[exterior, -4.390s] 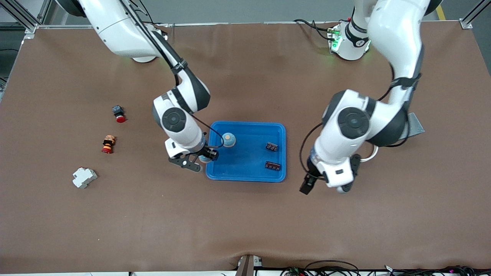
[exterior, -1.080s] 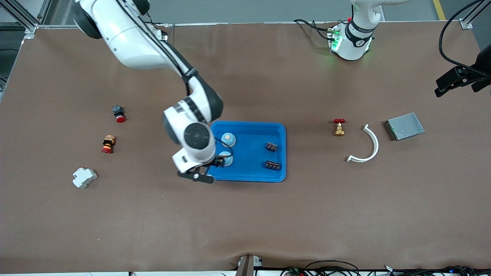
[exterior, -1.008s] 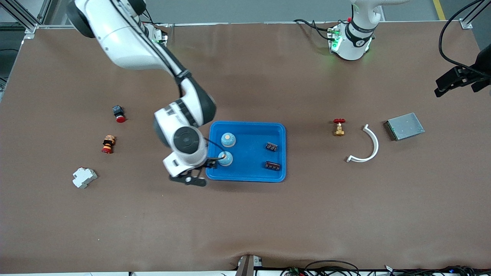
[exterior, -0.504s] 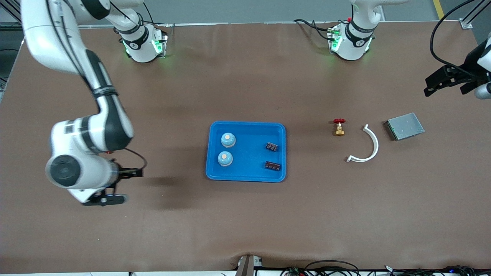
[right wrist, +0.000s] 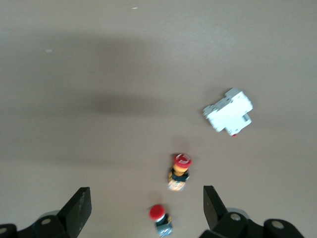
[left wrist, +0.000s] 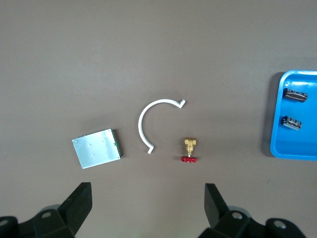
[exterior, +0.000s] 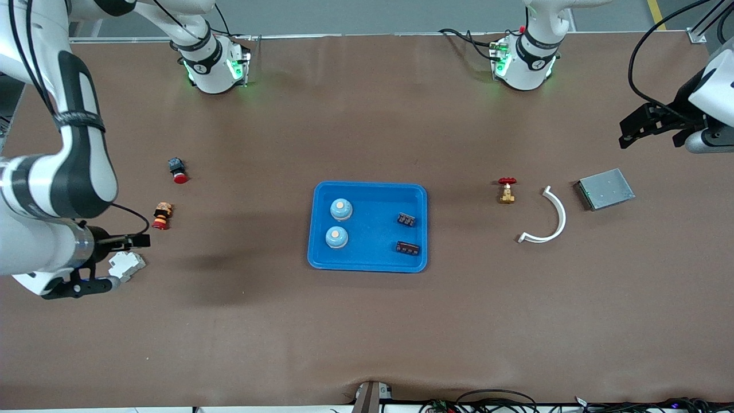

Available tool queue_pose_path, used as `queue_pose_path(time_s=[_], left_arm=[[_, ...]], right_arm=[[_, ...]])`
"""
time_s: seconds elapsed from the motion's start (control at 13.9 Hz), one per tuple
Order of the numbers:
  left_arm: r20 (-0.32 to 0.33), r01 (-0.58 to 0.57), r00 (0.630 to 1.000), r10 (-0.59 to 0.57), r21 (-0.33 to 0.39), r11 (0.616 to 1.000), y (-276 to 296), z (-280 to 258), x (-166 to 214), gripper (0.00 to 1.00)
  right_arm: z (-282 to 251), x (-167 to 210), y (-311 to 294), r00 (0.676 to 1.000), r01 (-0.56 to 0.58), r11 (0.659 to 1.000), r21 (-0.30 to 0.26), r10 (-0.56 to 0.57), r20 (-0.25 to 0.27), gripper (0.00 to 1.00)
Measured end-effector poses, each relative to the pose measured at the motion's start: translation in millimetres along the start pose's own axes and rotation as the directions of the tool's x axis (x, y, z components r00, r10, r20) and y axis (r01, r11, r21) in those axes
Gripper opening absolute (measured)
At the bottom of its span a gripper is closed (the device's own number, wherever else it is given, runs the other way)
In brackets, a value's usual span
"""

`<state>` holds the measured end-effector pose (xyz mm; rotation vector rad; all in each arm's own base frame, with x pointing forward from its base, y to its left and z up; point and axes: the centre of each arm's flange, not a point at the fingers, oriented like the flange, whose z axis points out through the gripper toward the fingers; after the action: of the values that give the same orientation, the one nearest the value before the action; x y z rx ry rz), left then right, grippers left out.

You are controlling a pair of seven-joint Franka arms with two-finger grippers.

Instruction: Place electrolytic capacitor and blue bell in tray

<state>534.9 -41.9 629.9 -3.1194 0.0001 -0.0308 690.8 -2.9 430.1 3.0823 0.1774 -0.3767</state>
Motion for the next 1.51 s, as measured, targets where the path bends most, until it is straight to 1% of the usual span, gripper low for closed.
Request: queue_pose_path(time_s=[0.07, 0.14, 0.29, 0.43, 0.65, 0.94, 1.08, 1.3, 1.51], left_arm=[[-0.003, 0.0, 1.0, 0.0, 0.0, 1.0, 0, 2, -1, 1.0], [-0.006, 0.0, 1.0, 0.0, 0.001, 1.0, 0, 2, -3, 1.0], [-0.008, 0.001, 1.0, 0.0, 0.002, 1.0, 0, 0, -6, 1.0], [-0.01, 0.001, 1.0, -0.001, 0.003, 1.0, 0, -1, -10, 1.0], [-0.008, -0.004, 1.0, 0.004, 0.004, 1.0, 0, -1, -15, 1.0], [-0.003, -0.005, 1.0, 0.005, 0.005, 1.0, -1, 1, -17, 1.0], [-0.001, -0.001, 1.0, 0.001, 0.006, 1.0, -3, 0, -18, 1.0], [-0.002, 0.0, 1.0, 0.001, 0.006, 1.0, -5, -5, -21, 1.0], [-0.024, -0.007, 1.0, 0.007, 0.005, 1.0, -5, -17, -21, 1.0]], right_arm=[[-19, -13, -2, 1.0, -0.004, 1.0, 0.016, 0.004, 0.0, 1.0], [-38, -26, -2, 1.0, -0.013, 1.0, 0.019, 0.013, -0.004, 1.0], [-75, -54, 1, 0.998, -0.047, 0.998, 0.029, 0.047, -0.028, 1.0], [-102, -77, 3, 0.996, -0.06, 0.997, 0.046, 0.063, -0.057, 1.0], [-132, -109, 8, 0.994, -0.072, 0.996, 0.051, 0.075, -0.075, 1.0], [-163, -151, 24, 0.986, -0.104, 0.993, 0.064, 0.111, -0.121, 1.0], [-175, -167, 22, 0.98, -0.135, 0.988, 0.068, 0.144, -0.141, 1.0], [-180, -183, 6, 0.973, -0.144, 0.988, 0.049, 0.151, -0.174, 1.0], [-177, -188, 2, 0.973, -0.144, 0.989, 0.043, 0.15, -0.176, 1.0]])
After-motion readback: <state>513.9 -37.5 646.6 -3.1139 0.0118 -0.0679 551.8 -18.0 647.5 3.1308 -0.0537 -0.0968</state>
